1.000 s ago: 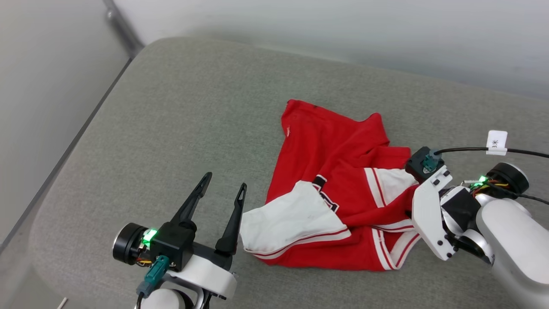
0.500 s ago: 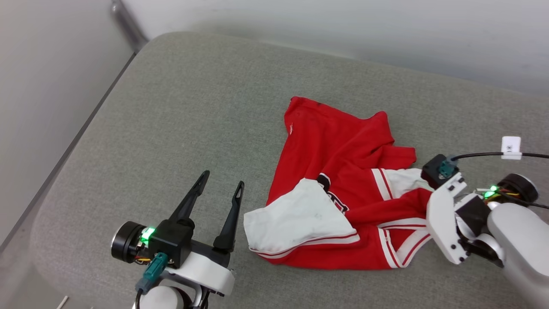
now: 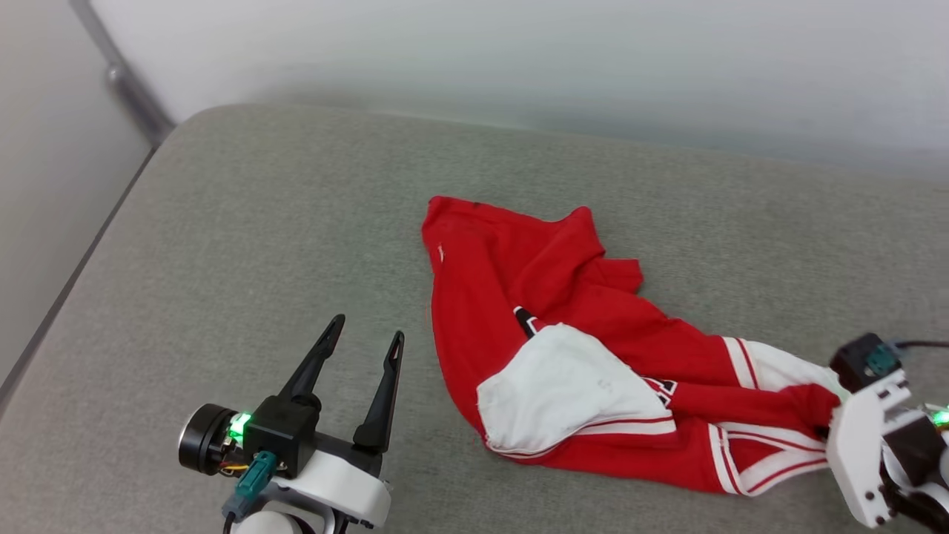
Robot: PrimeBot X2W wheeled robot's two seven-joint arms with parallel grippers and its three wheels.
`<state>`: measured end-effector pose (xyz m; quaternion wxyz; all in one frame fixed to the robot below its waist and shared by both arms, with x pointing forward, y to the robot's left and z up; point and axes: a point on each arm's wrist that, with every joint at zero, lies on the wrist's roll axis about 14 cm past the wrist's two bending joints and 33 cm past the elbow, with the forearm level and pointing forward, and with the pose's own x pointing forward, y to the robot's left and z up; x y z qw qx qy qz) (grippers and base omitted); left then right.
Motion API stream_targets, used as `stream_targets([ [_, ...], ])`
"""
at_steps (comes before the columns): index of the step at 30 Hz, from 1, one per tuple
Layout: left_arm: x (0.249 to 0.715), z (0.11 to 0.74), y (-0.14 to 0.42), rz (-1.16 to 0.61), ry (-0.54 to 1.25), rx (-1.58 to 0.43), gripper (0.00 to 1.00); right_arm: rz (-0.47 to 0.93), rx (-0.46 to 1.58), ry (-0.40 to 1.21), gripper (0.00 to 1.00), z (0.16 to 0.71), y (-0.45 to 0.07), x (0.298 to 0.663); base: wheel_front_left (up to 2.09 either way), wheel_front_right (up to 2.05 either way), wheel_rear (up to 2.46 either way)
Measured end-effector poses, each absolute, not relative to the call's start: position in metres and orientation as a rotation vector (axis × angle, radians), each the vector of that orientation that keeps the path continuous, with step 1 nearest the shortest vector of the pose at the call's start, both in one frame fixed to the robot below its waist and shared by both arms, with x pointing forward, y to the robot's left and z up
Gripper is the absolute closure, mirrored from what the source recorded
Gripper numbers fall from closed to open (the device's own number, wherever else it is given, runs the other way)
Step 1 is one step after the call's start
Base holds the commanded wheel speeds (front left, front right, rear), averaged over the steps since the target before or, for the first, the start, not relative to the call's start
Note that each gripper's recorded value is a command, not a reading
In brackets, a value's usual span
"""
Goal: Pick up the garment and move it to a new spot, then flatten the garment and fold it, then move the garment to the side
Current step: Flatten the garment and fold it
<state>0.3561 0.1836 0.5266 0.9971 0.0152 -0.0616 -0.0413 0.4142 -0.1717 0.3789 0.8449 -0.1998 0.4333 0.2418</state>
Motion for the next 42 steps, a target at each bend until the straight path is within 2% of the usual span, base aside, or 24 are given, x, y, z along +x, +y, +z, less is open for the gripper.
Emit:
stream_targets([
  [6,0.363,0.526,0.170,-0.130,-0.125,0.025,0.00,0.407,-0.311,0.932,1.00,0.370,-0.200,0.376,0.00,0.00,0.00],
  [11,0.367,0.524,0.164,-0.149,-0.124,0.027,0.00,0.361,-0.217,0.942,1.00,0.363,-0.198,0.341,0.00,0.00,0.00],
  [15,0.369,0.523,0.158,-0.168,-0.120,0.025,0.00,0.340,-0.154,0.906,1.00,0.366,-0.187,0.327,0.00,0.00,0.00],
  [16,0.370,0.522,0.156,-0.174,-0.118,0.024,0.00,0.330,-0.144,0.875,0.69,0.370,-0.186,0.330,0.00,0.00,0.00],
  [17,0.370,0.522,0.155,-0.178,-0.117,0.023,0.00,0.323,-0.156,0.852,0.00,0.373,-0.187,0.332,0.00,0.00,0.00],
  [20,0.371,0.522,0.152,-0.187,-0.121,0.021,0.00,0.314,-0.156,0.755,0.00,0.389,-0.182,0.342,0.00,0.00,0.00],
  [25,0.372,0.528,0.146,-0.201,-0.137,0.017,0.00,0.299,-0.142,0.492,0.00,0.443,-0.177,0.374,0.00,0.00,0.00],
  [33,0.376,0.526,0.124,-0.258,-0.115,-0.068,0.00,0.189,-0.104,0.130,0.00,0.517,-0.191,0.396,0.00,0.00,0.00],
  [37,0.384,0.523,0.096,-0.356,-0.044,-0.079,0.00,0.149,-0.096,0.054,0.00,0.529,-0.196,0.395,0.00,0.00,0.00],
  [42,0.397,0.515,0.064,-0.457,0.087,-0.097,0.00,0.124,-0.108,0.065,0.00,0.522,-0.202,0.393,0.00,0.00,0.00],
])
